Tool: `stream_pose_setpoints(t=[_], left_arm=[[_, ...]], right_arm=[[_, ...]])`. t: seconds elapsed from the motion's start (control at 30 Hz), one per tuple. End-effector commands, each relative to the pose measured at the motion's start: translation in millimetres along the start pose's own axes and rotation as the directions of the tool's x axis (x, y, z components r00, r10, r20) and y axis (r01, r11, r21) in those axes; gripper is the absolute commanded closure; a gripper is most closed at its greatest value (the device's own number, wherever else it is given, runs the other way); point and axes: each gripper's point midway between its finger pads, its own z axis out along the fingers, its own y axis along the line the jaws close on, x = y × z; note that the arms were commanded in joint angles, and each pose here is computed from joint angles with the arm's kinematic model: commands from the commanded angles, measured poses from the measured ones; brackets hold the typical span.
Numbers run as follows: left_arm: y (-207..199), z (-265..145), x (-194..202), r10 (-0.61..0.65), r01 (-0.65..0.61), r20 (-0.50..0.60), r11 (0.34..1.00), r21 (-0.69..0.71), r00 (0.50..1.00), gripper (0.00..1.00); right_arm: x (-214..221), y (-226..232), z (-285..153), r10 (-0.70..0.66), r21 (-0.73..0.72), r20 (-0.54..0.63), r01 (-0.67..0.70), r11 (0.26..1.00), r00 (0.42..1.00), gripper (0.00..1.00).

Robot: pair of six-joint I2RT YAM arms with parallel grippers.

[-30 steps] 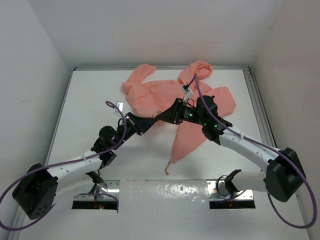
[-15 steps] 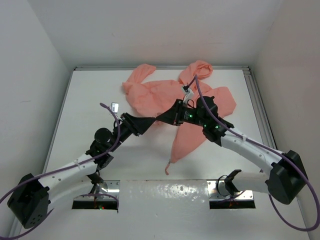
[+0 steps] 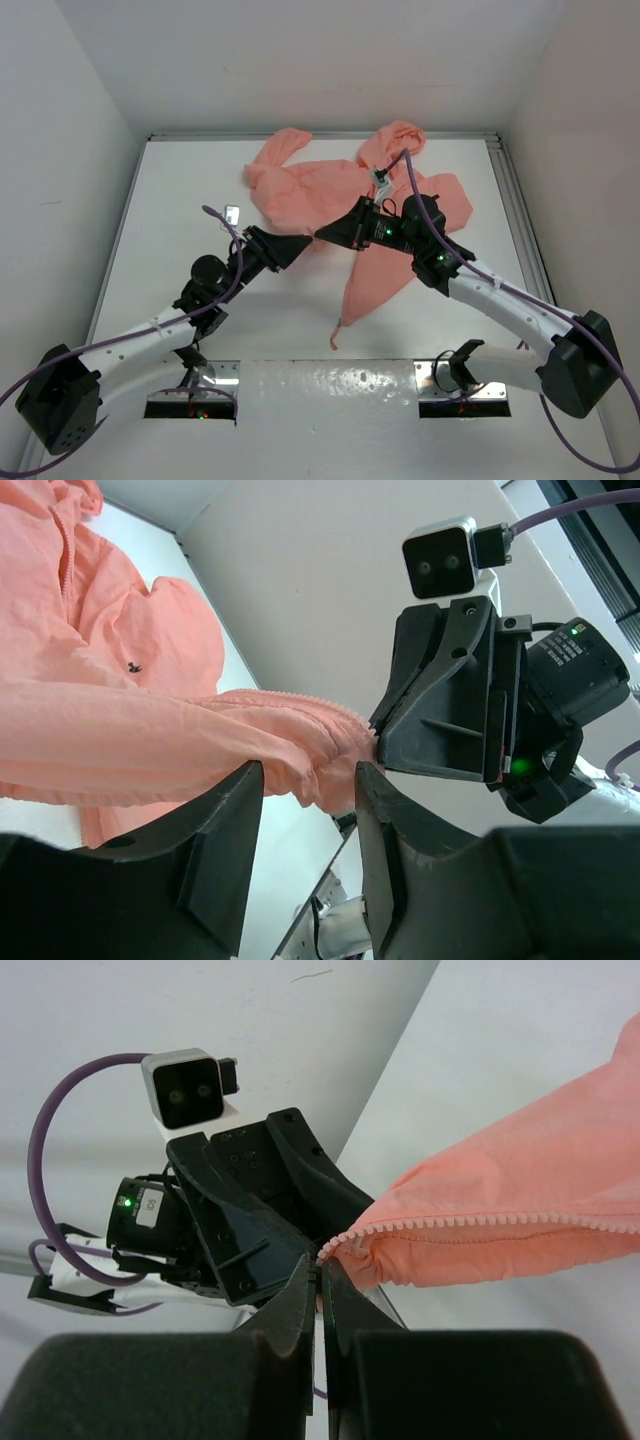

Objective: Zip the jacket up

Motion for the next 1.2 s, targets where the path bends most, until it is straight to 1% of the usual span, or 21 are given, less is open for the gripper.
stream_pose_setpoints(t=[0.0, 0.07, 0.1, 0.17, 0.27, 0.37, 0.47, 0.5, 0.57, 0.73, 0.83, 0.87, 0.93, 0.97, 1.03, 1.17], left_arm=[[-17.4, 0.0, -8.6, 0.009, -0.010, 0.022, 0.998, 0.066, 1.000, 0.61], [-20.9, 0.6, -8.7, -0.006, 0.004, 0.025, 0.996, 0.089, 1.000, 0.62], [-19.6, 2.4, -2.9, -0.010, 0.010, -0.002, 0.996, 0.092, 1.000, 0.62], [-27.4, 5.4, -3.0, -0.014, 0.015, -0.014, 0.993, 0.119, 1.000, 0.62], [-28.0, 4.4, -1.8, -0.042, 0.043, -0.011, 0.990, 0.136, 0.999, 0.66], [-32.1, 6.9, -2.8, -0.035, 0.037, -0.015, 0.988, 0.148, 0.999, 0.70], [-32.8, 5.9, -3.3, -0.039, 0.041, -0.011, 0.987, 0.154, 0.999, 0.81], [-32.9, 6.1, -5.0, -0.040, 0.040, -0.004, 0.988, 0.151, 0.999, 0.89], [-29.8, 6.7, -4.6, -0.028, 0.028, -0.006, 0.991, 0.133, 1.000, 0.99], [-27.5, 3.5, -13.4, 0.005, -0.008, 0.036, 0.994, 0.106, 0.999, 1.00], [-21.6, 1.0, -13.6, 0.027, -0.030, 0.041, 0.997, 0.074, 0.999, 1.00], [-19.5, 1.6, -16.5, 0.029, -0.032, 0.053, 0.998, 0.057, 0.998, 1.00], [-10.4, 4.4, -14.0, 0.049, -0.049, 0.035, 0.999, 0.010, 0.998, 1.00], [-10.8, 6.9, -16.5, 0.059, -0.060, 0.041, 0.998, 0.004, 0.997, 1.00], [-8.5, 7.6, -15.9, 0.066, -0.066, 0.046, 0.998, -0.005, 0.997, 1.00], [-2.5, 12.3, -17.2, 0.077, -0.075, 0.048, 0.996, -0.038, 0.996, 1.00]], right_arm=[[-7.2, 9.7, -2.8, 0.003, -0.035, 0.034, -0.002, 0.999, 0.999, 1.00], [-6.4, 10.1, -2.6, 0.025, -0.054, 0.043, -0.023, 0.998, 0.999, 1.00], [-6.8, 10.9, -2.8, 0.034, -0.057, 0.046, -0.032, 0.998, 0.998, 1.00], [-9.2, 14.2, -3.1, 0.029, -0.073, 0.059, -0.025, 0.997, 0.998, 1.00], [-9.4, 14.4, -2.9, 0.033, -0.076, 0.060, -0.028, 0.997, 0.998, 1.00], [-8.1, 11.9, -2.9, 0.035, -0.070, 0.060, -0.031, 0.997, 0.998, 1.00], [-9.0, 12.0, -2.9, 0.037, -0.073, 0.067, -0.032, 0.997, 0.997, 1.00], [-8.3, 10.9, -3.6, 0.042, -0.072, 0.069, -0.037, 0.997, 0.997, 1.00], [-8.2, 8.4, -4.1, 0.041, -0.061, 0.072, -0.037, 0.997, 0.997, 1.00], [-7.5, 0.8, -6.0, 0.032, -0.028, 0.084, -0.030, 0.999, 0.996, 1.00], [-6.9, -14.9, -9.3, 0.008, 0.063, 0.090, -0.013, 0.998, 0.996, 1.00], [-7.0, -15.2, -10.1, -0.001, 0.067, 0.091, -0.005, 0.998, 0.996, 0.96], [-9.3, -12.8, -10.5, -0.015, 0.079, 0.082, 0.009, 0.997, 0.997, 0.83], [-10.3, -13.1, -10.5, -0.039, 0.085, 0.076, 0.032, 0.996, 0.996, 0.71], [-9.3, -14.4, -8.5, -0.042, 0.094, 0.061, 0.036, 0.995, 0.997, 0.62], [-6.7, -10.6, -6.8, -0.041, 0.073, 0.039, 0.038, 0.997, 0.998, 0.59]])
